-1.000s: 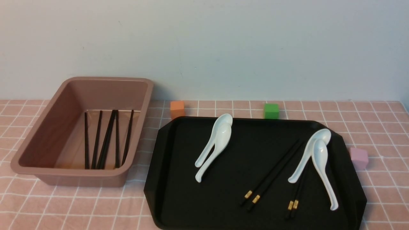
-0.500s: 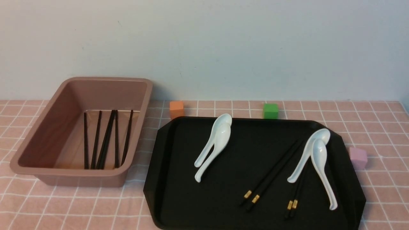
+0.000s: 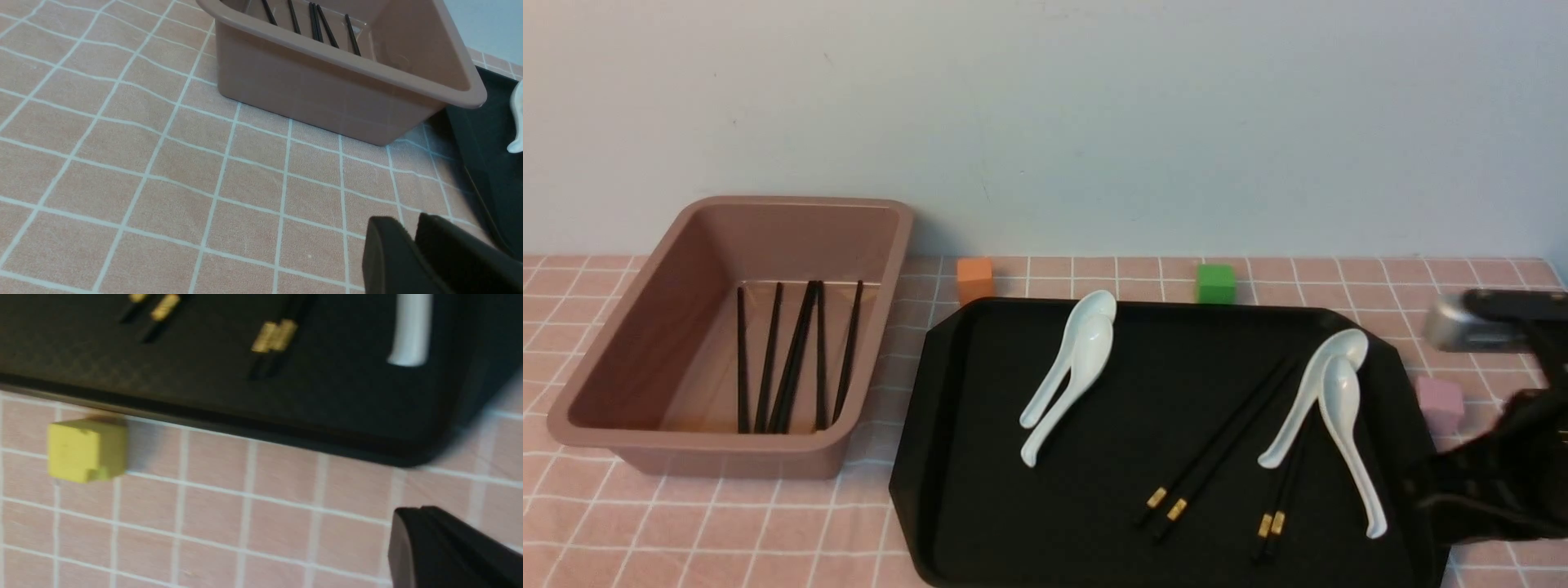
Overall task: On pink tablecloth take chopsticks from black tray and put them in box.
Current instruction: 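Move the gripper over the chopsticks on the black tray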
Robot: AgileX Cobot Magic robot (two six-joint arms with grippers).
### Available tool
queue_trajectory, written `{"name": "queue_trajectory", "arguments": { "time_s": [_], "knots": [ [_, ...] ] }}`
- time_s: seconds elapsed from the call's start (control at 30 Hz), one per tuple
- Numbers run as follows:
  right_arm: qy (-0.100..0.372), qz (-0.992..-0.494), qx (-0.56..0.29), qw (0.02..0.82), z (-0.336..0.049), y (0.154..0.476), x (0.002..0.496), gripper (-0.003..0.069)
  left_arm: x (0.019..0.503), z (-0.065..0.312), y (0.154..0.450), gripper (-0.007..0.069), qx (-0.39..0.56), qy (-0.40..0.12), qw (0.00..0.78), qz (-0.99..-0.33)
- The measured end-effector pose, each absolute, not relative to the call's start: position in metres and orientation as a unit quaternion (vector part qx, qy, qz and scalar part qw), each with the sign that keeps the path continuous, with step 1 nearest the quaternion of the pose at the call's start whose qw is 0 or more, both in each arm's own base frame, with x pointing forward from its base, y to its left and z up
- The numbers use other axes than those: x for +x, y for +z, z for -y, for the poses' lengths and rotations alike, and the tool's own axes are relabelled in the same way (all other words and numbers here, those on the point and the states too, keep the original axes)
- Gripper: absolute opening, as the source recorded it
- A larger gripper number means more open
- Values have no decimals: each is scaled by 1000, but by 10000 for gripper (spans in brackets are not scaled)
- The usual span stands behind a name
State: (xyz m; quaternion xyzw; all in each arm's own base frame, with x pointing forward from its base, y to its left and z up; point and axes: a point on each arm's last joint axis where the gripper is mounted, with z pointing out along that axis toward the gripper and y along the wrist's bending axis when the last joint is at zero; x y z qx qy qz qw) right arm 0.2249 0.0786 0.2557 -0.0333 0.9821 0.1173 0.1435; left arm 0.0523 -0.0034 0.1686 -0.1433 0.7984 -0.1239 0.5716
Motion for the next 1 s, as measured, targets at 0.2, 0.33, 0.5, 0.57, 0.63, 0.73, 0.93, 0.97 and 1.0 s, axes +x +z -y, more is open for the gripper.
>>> {"name": "queue_trajectory", "arguments": {
  "time_s": [0.2,0.33,0.5,0.57,0.63,0.73,0.93,0.97,1.0],
  "knots": [
    [106,-984,-62,132,-140,238,237,31,52,3,169,118,-143,-124,571,-799],
    [70,-986,-41,146,-159,234,248,66,52,3,169,120,-143,-124,571,-799],
    [38,-990,30,134,-154,217,262,174,52,3,169,120,-143,-124,571,-799],
    [31,-990,56,124,-148,207,269,245,52,3,169,120,-143,-124,571,-799],
    [31,-990,74,118,-144,200,275,304,52,3,169,120,-143,-124,571,-799],
    [40,-988,87,118,-143,189,283,392,52,3,169,120,-143,-124,571,-799],
    [57,-985,93,135,-146,168,299,450,52,3,169,122,-143,-124,572,-798],
    [54,-985,97,132,-144,164,301,450,52,3,169,122,-143,-124,572,-798],
    [51,-985,105,127,-141,160,304,447,52,3,169,123,-143,-124,572,-798]
  ]
}}
